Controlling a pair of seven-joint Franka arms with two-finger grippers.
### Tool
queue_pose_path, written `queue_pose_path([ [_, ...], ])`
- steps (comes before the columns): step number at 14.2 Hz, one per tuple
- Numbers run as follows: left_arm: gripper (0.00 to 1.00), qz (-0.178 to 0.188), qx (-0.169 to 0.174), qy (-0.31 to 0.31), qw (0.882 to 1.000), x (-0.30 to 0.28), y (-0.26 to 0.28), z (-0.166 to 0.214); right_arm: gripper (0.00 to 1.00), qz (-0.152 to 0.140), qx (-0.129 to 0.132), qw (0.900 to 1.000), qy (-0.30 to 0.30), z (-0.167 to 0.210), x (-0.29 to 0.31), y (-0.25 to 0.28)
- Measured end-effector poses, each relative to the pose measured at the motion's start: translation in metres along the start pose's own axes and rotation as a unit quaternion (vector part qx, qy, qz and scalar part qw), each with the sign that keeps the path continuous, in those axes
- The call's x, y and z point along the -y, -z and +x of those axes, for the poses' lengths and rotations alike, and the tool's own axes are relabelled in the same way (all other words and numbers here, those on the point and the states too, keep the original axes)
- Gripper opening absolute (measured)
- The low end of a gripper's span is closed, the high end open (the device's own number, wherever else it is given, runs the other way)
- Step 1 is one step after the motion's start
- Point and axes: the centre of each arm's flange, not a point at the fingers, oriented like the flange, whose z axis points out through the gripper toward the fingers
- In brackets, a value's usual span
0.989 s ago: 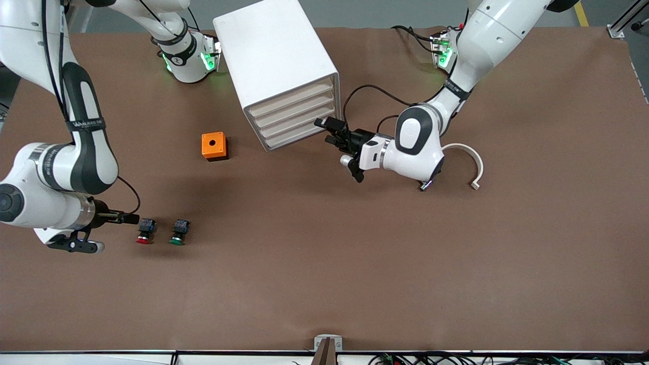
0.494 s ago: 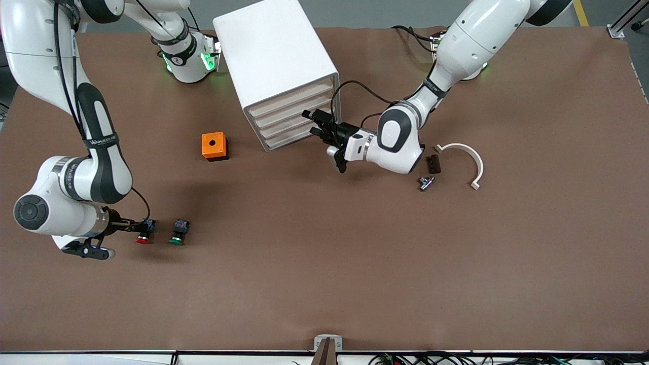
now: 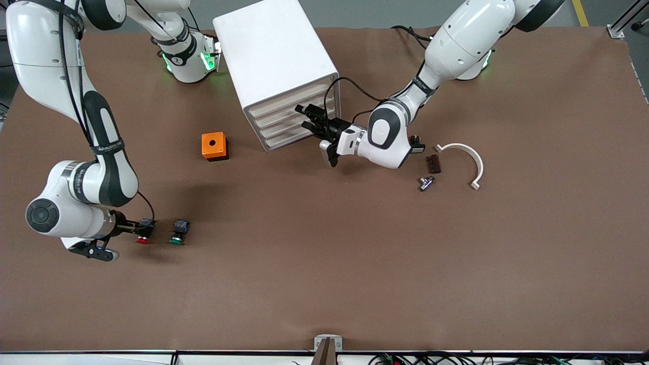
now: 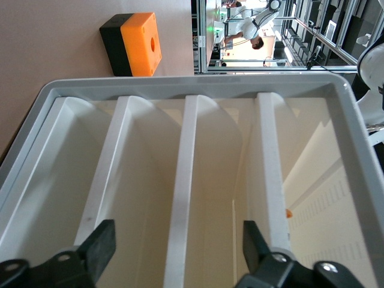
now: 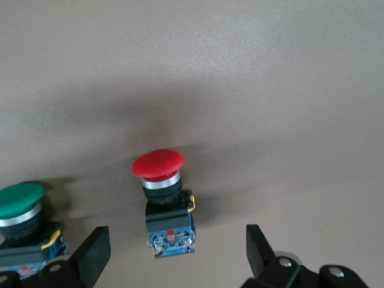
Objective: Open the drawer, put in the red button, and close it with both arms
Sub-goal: 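Grasp the drawer handle with the left gripper while the right gripper grasps the button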
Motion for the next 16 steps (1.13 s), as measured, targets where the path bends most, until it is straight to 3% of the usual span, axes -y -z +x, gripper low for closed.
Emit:
queue_pose_path([
  [3, 0.86, -0.004, -0.001, 0.001, 1.0, 0.001, -0.005, -0.001, 1.0, 0.0, -0.003, 1.0, -0.001, -0.001, 0.0, -0.013],
  [6, 0.59, -0.009, 0.0, 0.003, 1.0, -0.001, -0.015, -0.004, 1.0, -0.001, -0.007, 1.0, -0.001, 0.001, 0.001, -0.03],
  [7, 0.59, -0.01, 0.001, 0.003, 1.0, -0.002, -0.018, -0.005, 1.0, -0.002, -0.005, 1.0, -0.001, 0.001, 0.001, -0.033],
  [8, 0.52, -0.01, 0.001, 0.003, 1.0, -0.003, -0.019, -0.004, 1.0, -0.002, -0.004, 1.0, -0.001, 0.001, 0.001, -0.034],
  [10, 0.33, -0.01, 0.0, 0.002, 1.0, -0.003, -0.019, -0.004, 1.0, -0.002, -0.004, 1.0, -0.001, 0.001, 0.002, -0.034],
  [16, 0.15, -0.009, 0.0, 0.001, 1.0, -0.001, -0.018, -0.004, 0.97, -0.003, 0.01, 1.0, 0.001, -0.004, 0.003, -0.039],
])
